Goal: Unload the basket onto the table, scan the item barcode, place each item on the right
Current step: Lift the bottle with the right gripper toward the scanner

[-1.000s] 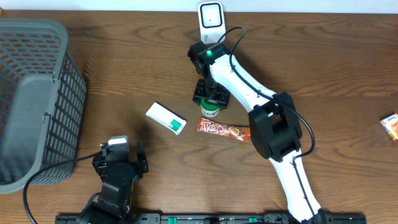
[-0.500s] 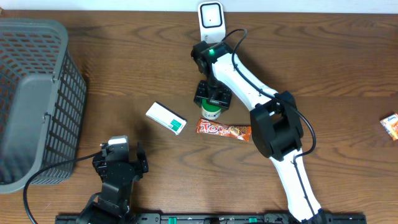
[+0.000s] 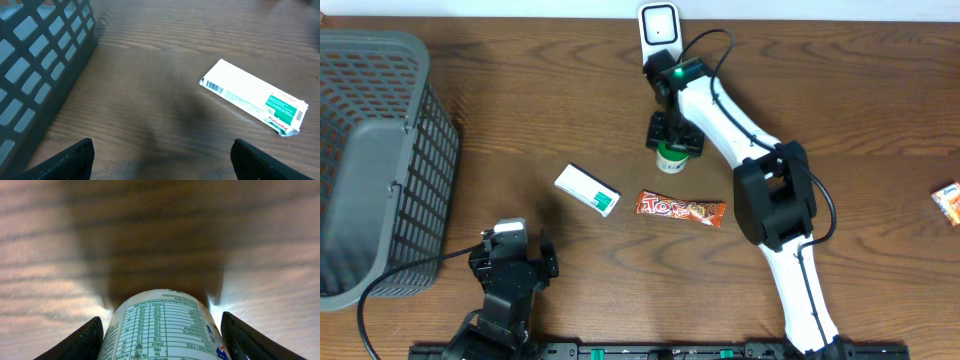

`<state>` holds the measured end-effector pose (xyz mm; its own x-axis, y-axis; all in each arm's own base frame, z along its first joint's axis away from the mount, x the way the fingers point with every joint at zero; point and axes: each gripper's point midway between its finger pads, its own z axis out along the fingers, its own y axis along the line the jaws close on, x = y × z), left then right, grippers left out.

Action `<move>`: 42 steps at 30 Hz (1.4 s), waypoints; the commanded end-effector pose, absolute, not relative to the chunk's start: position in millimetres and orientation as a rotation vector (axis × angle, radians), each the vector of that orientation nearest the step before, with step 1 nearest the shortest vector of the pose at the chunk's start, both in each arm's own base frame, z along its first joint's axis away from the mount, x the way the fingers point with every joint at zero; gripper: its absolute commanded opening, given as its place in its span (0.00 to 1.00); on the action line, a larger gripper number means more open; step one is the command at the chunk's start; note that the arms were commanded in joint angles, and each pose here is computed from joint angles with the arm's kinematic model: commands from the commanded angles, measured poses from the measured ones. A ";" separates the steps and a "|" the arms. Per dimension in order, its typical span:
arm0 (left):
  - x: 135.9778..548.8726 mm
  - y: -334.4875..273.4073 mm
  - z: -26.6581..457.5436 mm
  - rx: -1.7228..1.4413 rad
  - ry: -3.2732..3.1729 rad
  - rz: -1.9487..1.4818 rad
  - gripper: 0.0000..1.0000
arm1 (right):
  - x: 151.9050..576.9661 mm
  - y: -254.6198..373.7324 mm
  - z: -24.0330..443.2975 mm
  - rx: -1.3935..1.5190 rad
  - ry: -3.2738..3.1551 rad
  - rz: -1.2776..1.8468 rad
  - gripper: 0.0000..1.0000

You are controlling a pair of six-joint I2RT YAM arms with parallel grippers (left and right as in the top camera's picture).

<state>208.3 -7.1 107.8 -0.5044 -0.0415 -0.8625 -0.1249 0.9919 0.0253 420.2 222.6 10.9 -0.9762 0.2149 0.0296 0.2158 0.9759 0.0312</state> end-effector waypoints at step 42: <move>208.6 -4.5 110.3 -0.138 2.087 0.107 0.88 | 421.5 217.1 11.8 -0.217 -3.137 0.138 0.89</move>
<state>208.3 -7.1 107.8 -0.5044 -0.0415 -0.8625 -0.1249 0.9919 0.0253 423.3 217.9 18.9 -0.9920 0.1258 -0.0140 0.1265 0.9899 -0.0643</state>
